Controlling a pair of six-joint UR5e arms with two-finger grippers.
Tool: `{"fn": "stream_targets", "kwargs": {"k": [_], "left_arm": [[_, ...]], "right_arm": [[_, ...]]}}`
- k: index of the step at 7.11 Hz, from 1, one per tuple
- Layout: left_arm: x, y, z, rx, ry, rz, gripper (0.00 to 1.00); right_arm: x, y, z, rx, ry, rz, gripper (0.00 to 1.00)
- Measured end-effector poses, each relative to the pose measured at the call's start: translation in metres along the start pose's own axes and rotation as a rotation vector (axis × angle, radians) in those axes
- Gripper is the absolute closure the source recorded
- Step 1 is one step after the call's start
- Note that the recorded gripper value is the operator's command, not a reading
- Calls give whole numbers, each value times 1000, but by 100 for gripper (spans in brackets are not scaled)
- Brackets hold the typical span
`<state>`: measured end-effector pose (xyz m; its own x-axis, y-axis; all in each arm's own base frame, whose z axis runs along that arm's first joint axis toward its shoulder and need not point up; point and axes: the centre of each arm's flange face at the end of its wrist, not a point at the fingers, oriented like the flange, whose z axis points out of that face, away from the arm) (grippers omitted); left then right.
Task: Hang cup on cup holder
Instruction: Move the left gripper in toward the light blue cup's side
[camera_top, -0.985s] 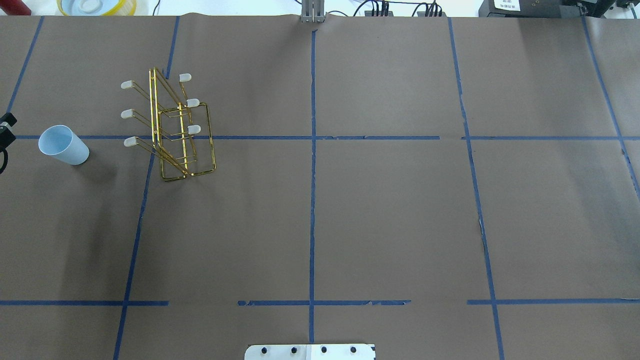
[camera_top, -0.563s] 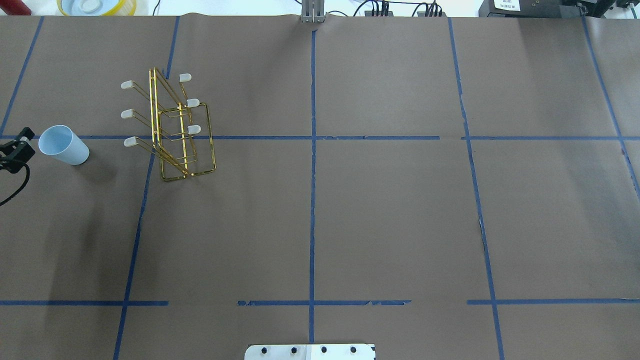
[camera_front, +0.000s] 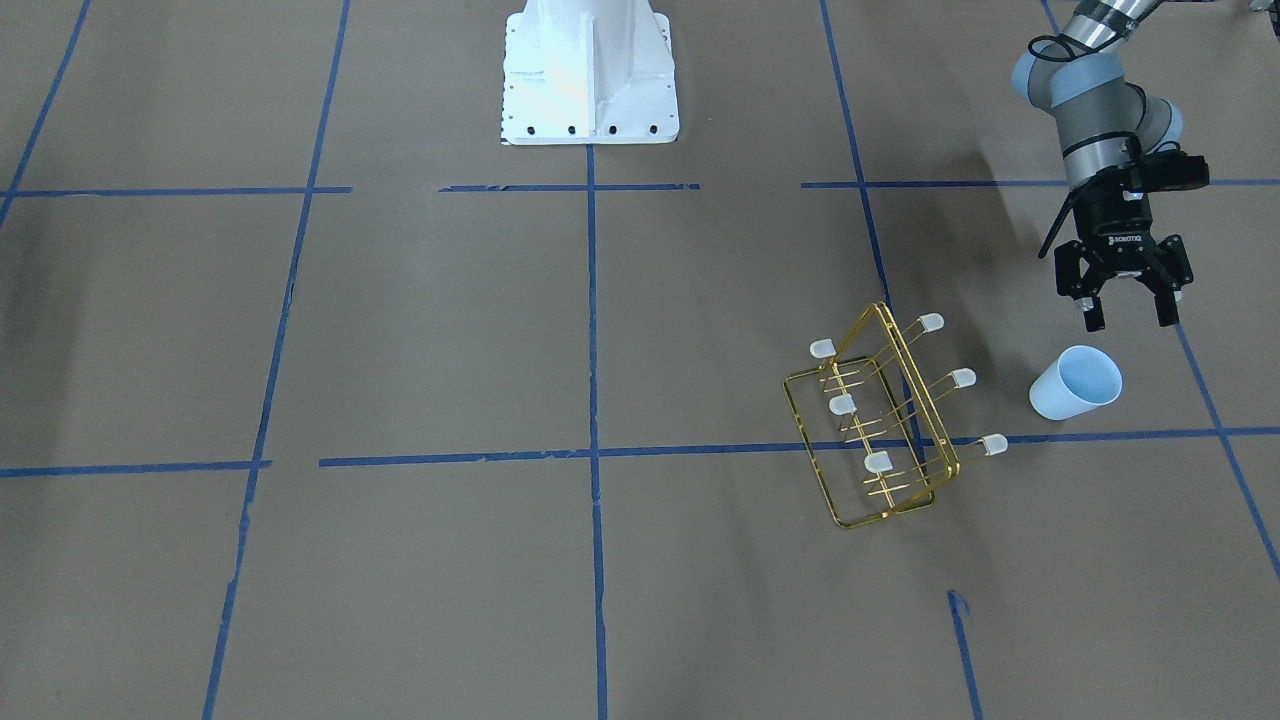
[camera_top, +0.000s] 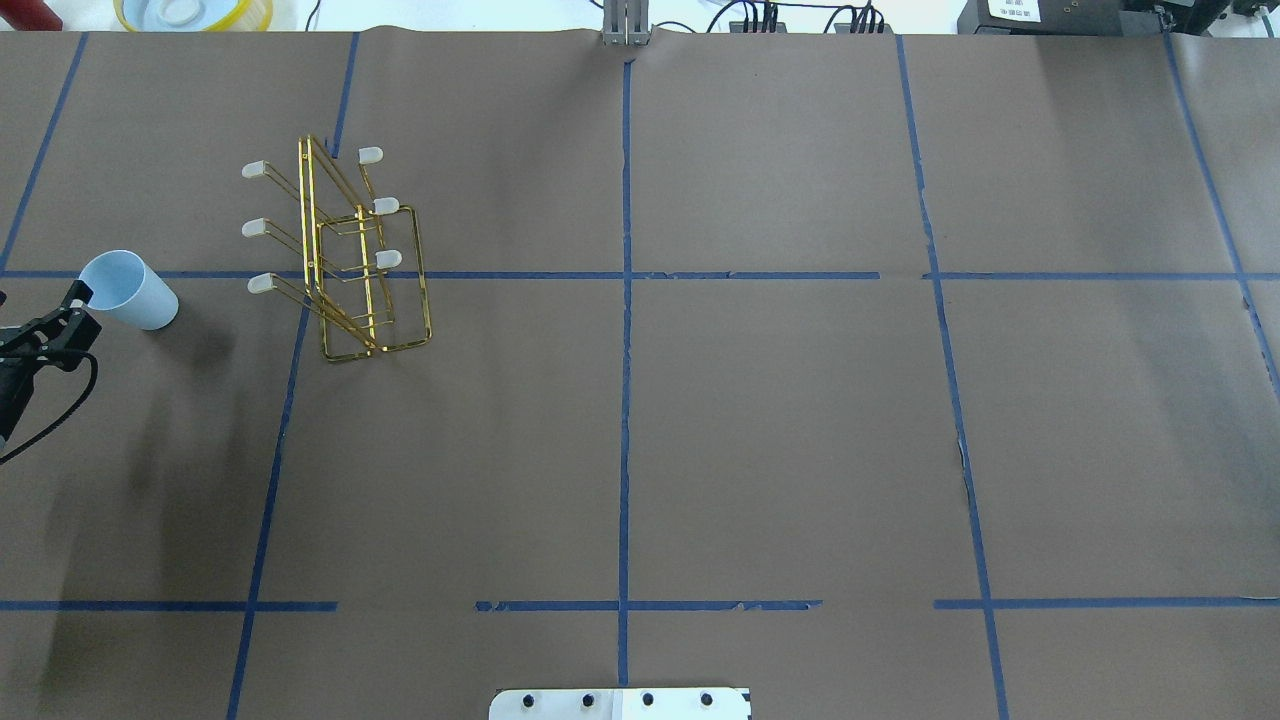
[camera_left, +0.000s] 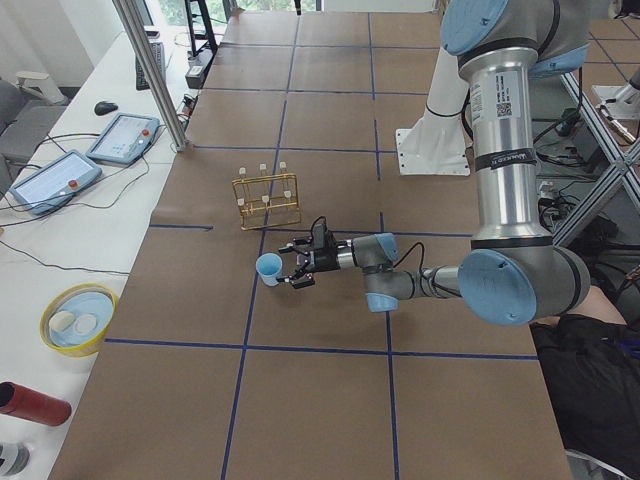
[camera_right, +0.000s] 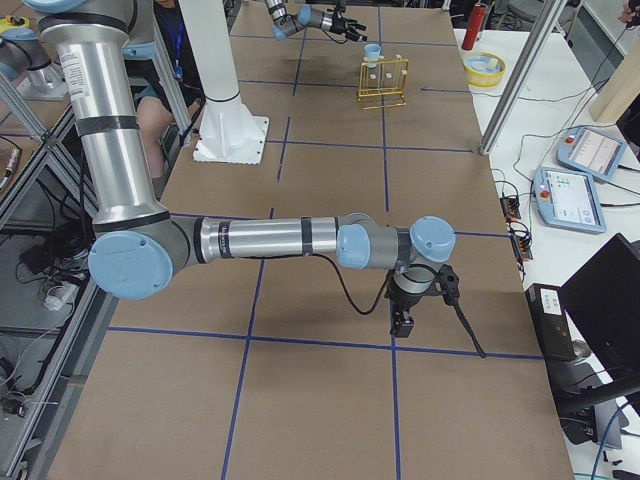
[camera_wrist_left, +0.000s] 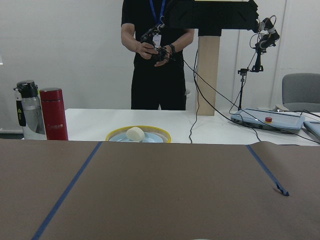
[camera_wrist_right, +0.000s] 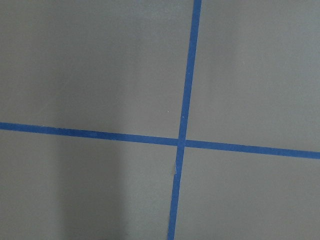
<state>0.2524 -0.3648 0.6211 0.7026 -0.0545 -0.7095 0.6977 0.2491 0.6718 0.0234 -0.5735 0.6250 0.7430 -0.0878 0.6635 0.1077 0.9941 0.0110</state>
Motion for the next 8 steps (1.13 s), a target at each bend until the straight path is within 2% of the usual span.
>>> {"fn": "stream_targets", "kwargs": {"k": [8], "left_arm": [[29,49,3,-40,34,28,0]], "right_arm": [[0,0,0,0,0,1,0]]}}
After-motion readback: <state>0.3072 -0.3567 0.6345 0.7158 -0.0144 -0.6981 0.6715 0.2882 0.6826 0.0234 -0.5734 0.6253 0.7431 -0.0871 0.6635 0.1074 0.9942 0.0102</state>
